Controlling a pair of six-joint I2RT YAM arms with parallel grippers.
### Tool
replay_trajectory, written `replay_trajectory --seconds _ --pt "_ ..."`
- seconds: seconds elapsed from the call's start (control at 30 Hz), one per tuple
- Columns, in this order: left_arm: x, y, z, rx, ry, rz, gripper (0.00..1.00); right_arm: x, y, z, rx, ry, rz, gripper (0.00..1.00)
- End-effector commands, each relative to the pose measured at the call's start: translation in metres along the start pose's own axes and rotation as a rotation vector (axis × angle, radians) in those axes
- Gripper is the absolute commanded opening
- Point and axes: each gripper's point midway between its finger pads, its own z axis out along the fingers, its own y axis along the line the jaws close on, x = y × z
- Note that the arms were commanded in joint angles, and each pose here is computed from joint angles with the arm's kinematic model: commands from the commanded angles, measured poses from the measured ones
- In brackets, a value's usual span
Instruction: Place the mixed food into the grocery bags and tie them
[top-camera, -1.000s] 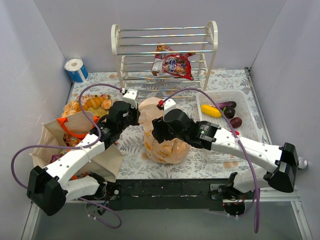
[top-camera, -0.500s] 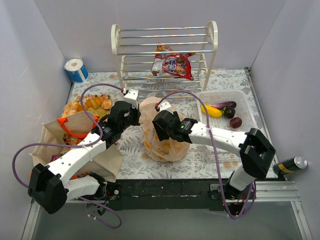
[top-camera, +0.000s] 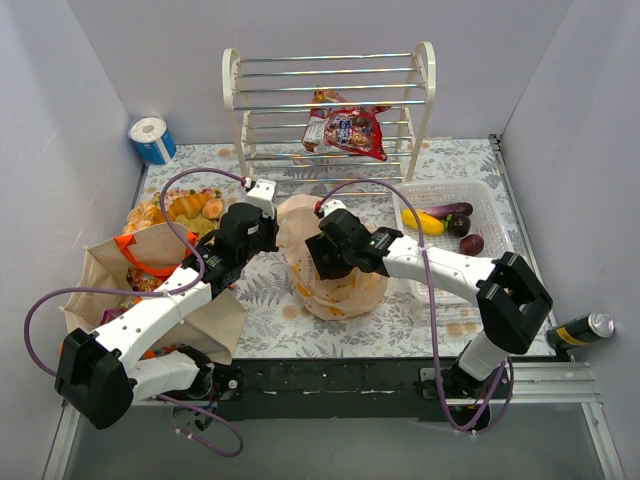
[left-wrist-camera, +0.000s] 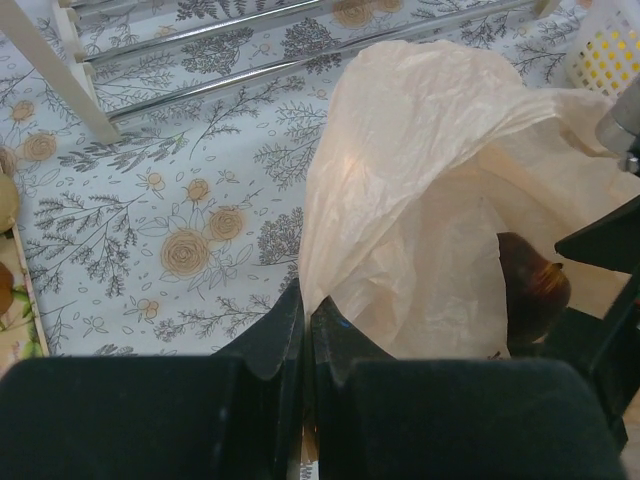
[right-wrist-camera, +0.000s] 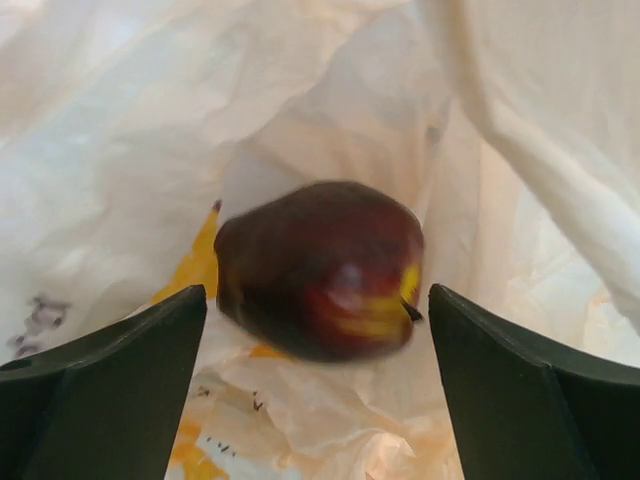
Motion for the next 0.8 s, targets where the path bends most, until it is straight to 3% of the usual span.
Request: replay_trajectory --seconds 0.0,0.2,0.37,0.47,0.6,0.7,0.77 --pt "-0.012 0.005 -0.007 -0.018 -0.044 0.008 0.00 -0.032 0.020 -0.038 -0.130 -0.090 -0.026 0.99" --pt "-0.011 0.006 -0.005 -0.023 -0.040 0.010 0.00 -0.066 0.042 -0.106 -0.336 -0.268 -0.025 0.98" --pt "-0.012 0.006 -0.007 -0.023 -0.043 0.006 0.00 -0.088 0.031 -0.152 -0.370 -0.404 -0.010 0.96" --pt "-0.011 0.006 -0.006 -0.023 -0.042 0.008 0.00 -0.095 -0.015 -0.152 -0.287 -0.368 0.066 0.94" --pt "-0.007 0.001 -0.002 0.001 -0.017 0.010 0.00 -0.099 -0.113 -0.145 -0.162 -0.369 0.237 0.90" --pt "-0.006 -0.001 -0.003 0.011 -0.020 0.000 0.00 -0.078 -0.160 -0.132 -0.116 -0.332 0.335 0.89" --pt "-0.008 0.001 -0.003 0.004 -0.025 -0.003 0.00 -0.045 -0.185 -0.113 -0.029 -0.249 0.369 0.78"
